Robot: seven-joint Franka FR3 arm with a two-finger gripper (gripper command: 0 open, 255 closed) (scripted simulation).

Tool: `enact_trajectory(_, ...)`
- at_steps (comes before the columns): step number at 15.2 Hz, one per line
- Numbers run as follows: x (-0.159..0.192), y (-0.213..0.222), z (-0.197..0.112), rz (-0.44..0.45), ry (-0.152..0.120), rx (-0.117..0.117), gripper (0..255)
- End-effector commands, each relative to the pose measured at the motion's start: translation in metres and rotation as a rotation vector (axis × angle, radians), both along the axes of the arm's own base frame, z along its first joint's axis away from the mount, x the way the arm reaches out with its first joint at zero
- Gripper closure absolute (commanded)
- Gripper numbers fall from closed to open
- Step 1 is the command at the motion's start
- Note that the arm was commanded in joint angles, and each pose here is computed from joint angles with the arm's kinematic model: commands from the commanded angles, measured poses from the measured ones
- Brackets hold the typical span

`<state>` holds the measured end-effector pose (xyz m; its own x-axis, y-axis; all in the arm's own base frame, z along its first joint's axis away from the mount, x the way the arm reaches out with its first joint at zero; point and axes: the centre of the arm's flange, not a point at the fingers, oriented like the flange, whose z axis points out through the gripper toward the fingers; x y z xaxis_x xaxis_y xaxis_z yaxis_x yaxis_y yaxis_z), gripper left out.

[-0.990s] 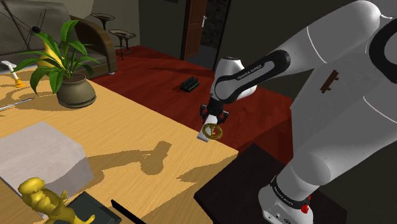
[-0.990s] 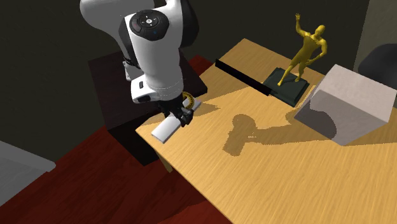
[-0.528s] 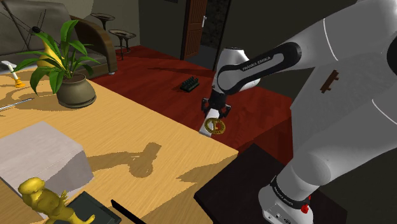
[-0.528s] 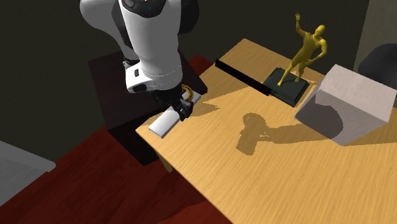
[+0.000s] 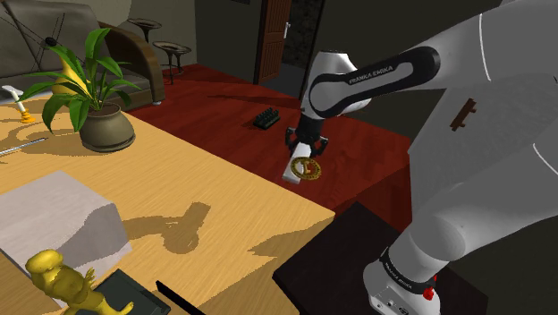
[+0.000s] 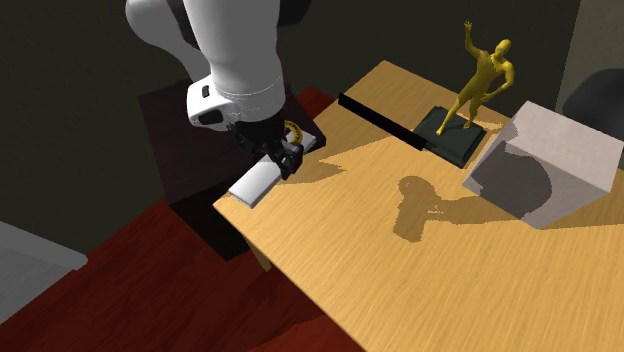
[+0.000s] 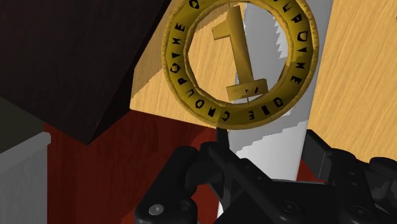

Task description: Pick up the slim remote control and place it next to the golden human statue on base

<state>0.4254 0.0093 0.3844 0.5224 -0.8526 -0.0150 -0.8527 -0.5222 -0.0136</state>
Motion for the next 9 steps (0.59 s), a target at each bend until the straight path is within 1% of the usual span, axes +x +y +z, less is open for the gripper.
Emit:
enact_trajectory(1,0.000,-0.001,0.012,0.000,0.000,0.000,255)
enact_trajectory(9,0.000,-0.001,0.054,0.000,0.000,0.000,255)
